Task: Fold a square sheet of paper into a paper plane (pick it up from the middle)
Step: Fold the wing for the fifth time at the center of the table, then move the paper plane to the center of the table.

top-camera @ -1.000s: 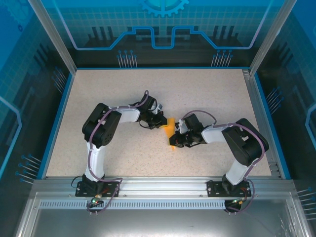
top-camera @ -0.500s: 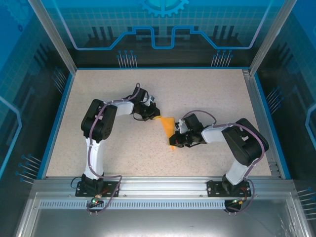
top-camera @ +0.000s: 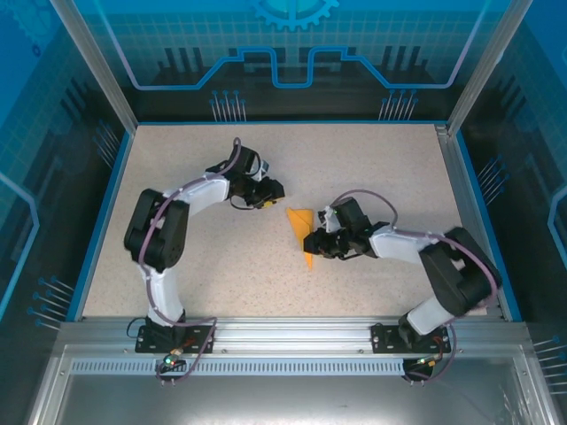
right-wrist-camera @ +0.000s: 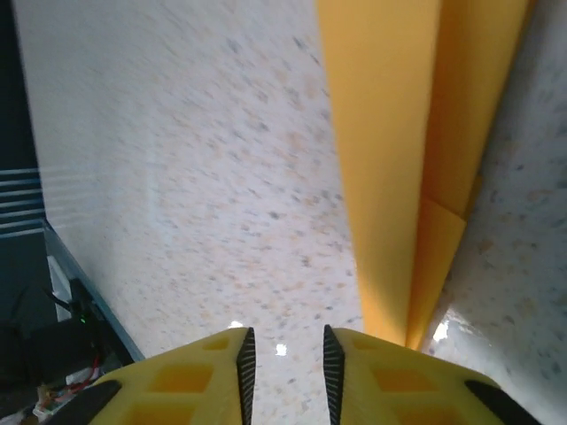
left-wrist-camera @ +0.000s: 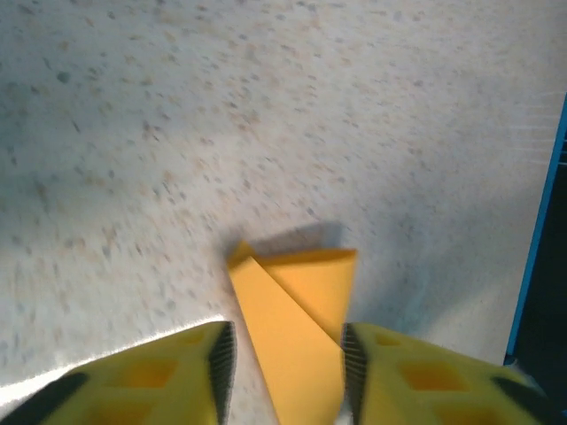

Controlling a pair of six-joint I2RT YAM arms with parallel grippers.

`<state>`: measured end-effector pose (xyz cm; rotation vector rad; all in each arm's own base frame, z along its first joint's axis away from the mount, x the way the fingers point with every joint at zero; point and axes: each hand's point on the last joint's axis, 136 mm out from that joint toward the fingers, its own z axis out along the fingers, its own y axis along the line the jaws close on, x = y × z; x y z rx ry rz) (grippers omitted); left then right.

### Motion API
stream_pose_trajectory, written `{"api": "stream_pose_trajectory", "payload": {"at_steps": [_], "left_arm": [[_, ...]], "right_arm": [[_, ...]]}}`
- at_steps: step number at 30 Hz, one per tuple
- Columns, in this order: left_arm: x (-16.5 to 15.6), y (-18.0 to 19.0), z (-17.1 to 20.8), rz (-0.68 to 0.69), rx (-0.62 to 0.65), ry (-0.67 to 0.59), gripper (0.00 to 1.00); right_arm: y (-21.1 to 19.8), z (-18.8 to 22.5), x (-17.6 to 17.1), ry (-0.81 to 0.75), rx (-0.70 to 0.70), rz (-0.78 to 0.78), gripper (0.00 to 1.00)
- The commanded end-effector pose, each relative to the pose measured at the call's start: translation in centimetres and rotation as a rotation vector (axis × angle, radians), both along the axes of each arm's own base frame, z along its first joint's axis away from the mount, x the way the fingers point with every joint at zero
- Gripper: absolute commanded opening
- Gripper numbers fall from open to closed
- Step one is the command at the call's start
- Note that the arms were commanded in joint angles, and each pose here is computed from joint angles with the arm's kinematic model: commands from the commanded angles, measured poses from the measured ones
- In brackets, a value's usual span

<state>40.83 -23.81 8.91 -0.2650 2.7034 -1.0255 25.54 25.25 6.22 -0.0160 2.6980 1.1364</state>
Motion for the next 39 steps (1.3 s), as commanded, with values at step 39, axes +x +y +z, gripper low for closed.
{"api": "stream_pose_trajectory", "payload": {"at_steps": [39], "left_arm": [[-6.7,-6.9,-4.9,-0.127,0.638,0.288,0.76]], "right_arm": [[-6.0,-2.1,0.7,0.025,-0.134,-0.186,0.55]]}}
